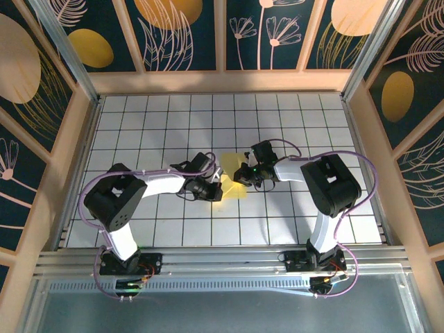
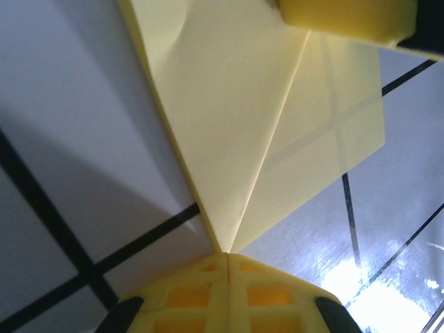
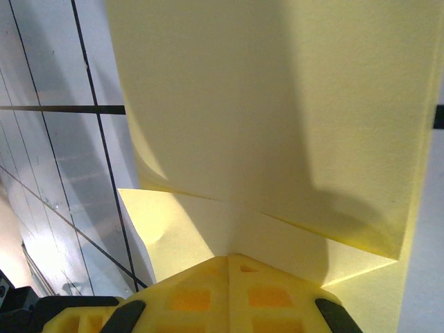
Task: Fold a paper plane with a square sheet of paper (fold left side to right side)
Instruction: Fold the triangle a second time at the center of the table.
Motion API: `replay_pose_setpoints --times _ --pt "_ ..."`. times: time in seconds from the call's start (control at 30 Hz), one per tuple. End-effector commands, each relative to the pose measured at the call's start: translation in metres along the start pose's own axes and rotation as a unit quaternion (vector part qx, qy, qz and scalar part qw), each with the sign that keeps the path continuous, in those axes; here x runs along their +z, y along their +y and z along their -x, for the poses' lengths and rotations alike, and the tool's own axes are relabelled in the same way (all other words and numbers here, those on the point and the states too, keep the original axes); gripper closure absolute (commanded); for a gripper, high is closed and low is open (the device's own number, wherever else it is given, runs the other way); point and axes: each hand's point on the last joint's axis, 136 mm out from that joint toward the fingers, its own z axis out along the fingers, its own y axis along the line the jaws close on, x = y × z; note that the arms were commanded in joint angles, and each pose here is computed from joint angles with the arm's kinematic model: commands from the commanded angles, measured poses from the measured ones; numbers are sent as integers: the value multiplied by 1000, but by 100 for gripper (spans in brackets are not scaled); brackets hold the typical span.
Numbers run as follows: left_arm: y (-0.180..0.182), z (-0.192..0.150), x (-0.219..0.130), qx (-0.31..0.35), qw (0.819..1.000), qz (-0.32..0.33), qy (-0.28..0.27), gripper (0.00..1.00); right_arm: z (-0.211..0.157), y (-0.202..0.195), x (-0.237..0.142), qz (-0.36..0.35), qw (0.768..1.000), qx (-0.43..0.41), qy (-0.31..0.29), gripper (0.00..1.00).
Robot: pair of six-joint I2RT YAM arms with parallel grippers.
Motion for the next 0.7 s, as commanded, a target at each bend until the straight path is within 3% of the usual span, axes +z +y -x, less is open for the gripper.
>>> replay_pose_setpoints --times 0.0,0.13,0.27,0.37,0.67 --pt "16 -21 -10 -25 999 31 25 100 -8 -16 -2 -30 999 23 14 100" --pt "-4 6 -32 -38 999 -8 -36 94 7 18 -16 15 1000 0 -12 100" --pt "-11 35 -53 -79 990 -69 -98 73 23 43 -36 34 998 -23 -49 84" --pt "-14 52 -61 -98 982 -100 -125 65 33 46 -51 29 996 -33 -80 73" --pt "-15 87 -40 -98 979 -119 -130 55 35 34 -87 29 989 -34 -142 37"
